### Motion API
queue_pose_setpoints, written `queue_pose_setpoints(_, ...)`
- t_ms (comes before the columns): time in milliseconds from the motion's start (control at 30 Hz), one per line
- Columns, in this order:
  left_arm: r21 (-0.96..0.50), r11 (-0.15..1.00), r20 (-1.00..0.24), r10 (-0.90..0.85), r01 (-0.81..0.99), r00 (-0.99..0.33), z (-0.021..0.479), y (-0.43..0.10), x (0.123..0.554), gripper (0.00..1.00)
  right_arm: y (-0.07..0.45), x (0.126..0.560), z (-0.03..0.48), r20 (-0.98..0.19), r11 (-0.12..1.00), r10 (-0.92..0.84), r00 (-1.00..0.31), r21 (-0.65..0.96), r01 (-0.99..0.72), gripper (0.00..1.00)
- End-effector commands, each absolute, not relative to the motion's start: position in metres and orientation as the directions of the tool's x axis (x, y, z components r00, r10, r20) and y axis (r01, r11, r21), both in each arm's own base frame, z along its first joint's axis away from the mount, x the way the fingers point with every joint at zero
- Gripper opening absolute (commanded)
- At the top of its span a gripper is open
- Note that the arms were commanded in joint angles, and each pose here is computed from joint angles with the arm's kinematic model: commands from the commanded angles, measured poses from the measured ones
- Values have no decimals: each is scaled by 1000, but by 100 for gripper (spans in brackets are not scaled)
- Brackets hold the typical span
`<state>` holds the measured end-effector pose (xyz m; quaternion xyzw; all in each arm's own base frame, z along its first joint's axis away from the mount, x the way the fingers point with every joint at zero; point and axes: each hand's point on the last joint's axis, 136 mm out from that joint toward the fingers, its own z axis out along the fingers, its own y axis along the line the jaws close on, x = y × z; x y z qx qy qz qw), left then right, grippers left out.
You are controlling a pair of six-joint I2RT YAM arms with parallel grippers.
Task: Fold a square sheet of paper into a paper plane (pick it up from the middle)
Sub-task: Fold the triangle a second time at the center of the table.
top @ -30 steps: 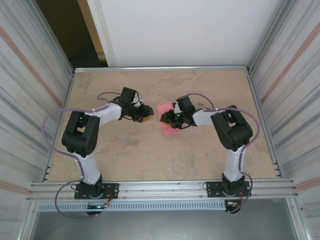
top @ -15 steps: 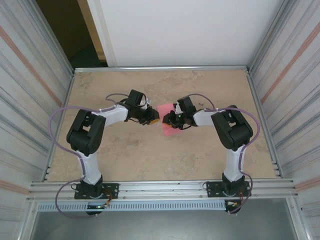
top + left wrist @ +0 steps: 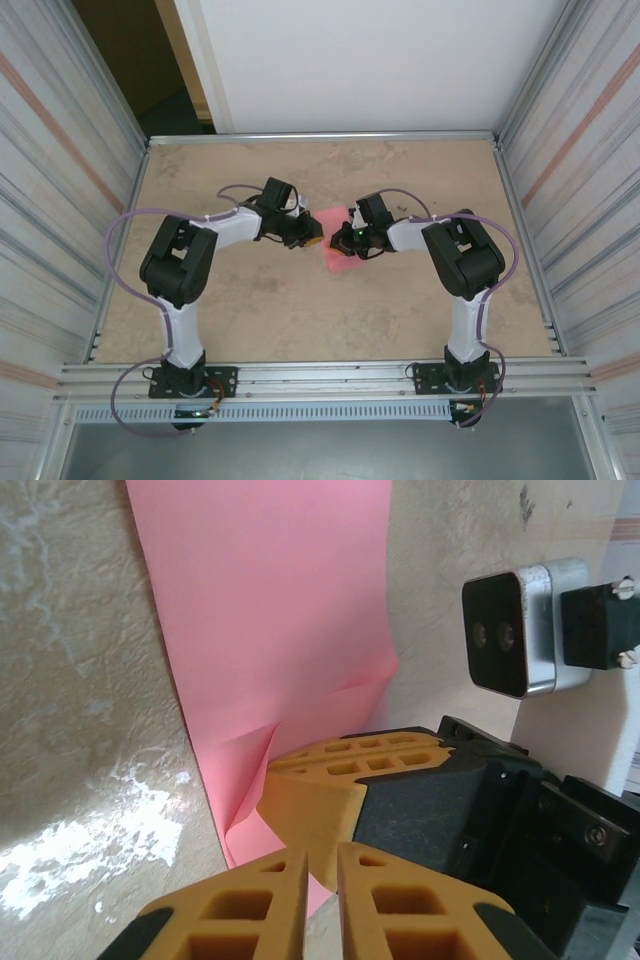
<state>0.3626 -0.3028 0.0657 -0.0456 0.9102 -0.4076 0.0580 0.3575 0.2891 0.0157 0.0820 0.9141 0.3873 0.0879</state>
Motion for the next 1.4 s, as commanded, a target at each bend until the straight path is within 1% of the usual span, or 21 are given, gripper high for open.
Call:
queue_pose_setpoints(0, -737, 675, -83, -98, -6, -992, 66, -310, 365, 16, 270, 336, -26, -5, 766, 214, -977, 621, 165, 2)
queue_pose_setpoints(67, -734, 680, -86, -91, 1, -992, 65, -313, 367, 15, 269, 335, -27, -1, 770, 214, -977, 616, 168, 0)
queue_pose_setpoints(367, -660, 751, -88, -64, 10, -994, 50, -315, 367, 8, 268, 335, -29, 10, 775, 218, -976, 606, 179, 0)
queue_pose_setpoints(600, -635, 773, -70, -62, -3, -996, 38, -314, 367, 4, 270, 335, -29, 16, 772, 221, -975, 608, 185, 0)
queue_pose_setpoints(1067, -571, 821, -67, -62, -13, -996, 26, -305, 368, 3, 270, 335, -28, 18, 771, 224, -974, 608, 189, 0)
queue_pose_setpoints(1100, -559, 829, -46, -61, -25, -997, 13, -304, 366, 4, 270, 335, -28, 19, 770, 224, -974, 609, 189, 0)
queue_pose_setpoints(1367, -521, 853, -29, -56, -33, -998, 3, -298, 362, 3, 275, 339, -16, 13, 751, 223, -975, 635, 180, 0)
